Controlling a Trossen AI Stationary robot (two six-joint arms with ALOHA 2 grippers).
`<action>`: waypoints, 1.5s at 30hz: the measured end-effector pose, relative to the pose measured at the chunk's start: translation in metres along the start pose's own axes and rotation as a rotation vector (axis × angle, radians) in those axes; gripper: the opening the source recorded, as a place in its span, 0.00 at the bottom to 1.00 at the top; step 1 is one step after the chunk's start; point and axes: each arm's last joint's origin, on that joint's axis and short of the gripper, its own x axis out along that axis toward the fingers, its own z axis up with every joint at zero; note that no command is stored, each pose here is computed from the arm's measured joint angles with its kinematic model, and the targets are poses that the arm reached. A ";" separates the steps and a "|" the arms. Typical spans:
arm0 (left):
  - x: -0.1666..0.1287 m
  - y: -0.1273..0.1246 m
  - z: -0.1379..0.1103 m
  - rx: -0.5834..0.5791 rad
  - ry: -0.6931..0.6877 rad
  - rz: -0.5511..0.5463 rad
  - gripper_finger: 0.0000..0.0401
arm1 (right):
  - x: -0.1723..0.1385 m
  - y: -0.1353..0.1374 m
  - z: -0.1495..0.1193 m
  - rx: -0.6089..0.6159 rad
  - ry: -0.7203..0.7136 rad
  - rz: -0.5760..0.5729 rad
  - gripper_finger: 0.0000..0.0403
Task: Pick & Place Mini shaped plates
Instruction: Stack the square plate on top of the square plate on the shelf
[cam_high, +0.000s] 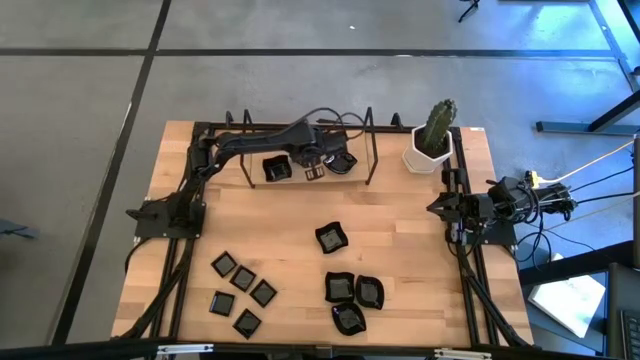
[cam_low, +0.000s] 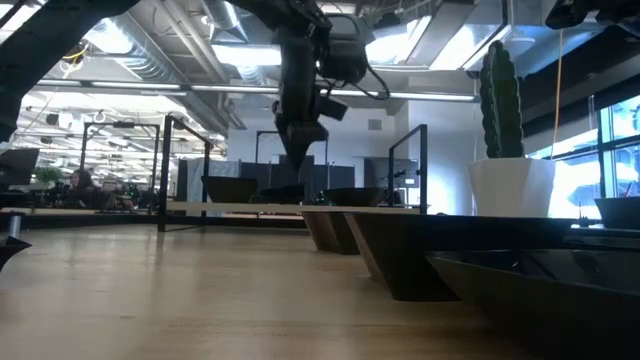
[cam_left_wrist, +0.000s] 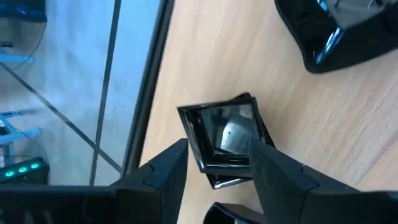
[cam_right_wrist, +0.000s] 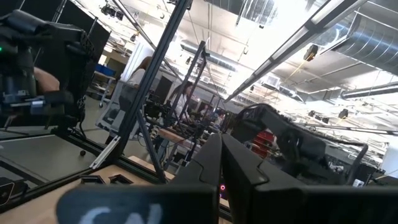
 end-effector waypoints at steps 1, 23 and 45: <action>-0.002 0.001 0.001 -0.006 -0.005 -0.001 0.42 | 0.000 0.000 0.000 0.000 0.001 0.000 0.04; 0.003 0.009 0.011 -0.071 -0.066 -0.110 0.42 | 0.000 0.000 0.000 0.000 0.000 0.000 0.04; 0.029 0.022 0.012 -0.060 -0.011 -0.060 0.42 | 0.000 0.000 -0.001 0.001 0.007 0.004 0.04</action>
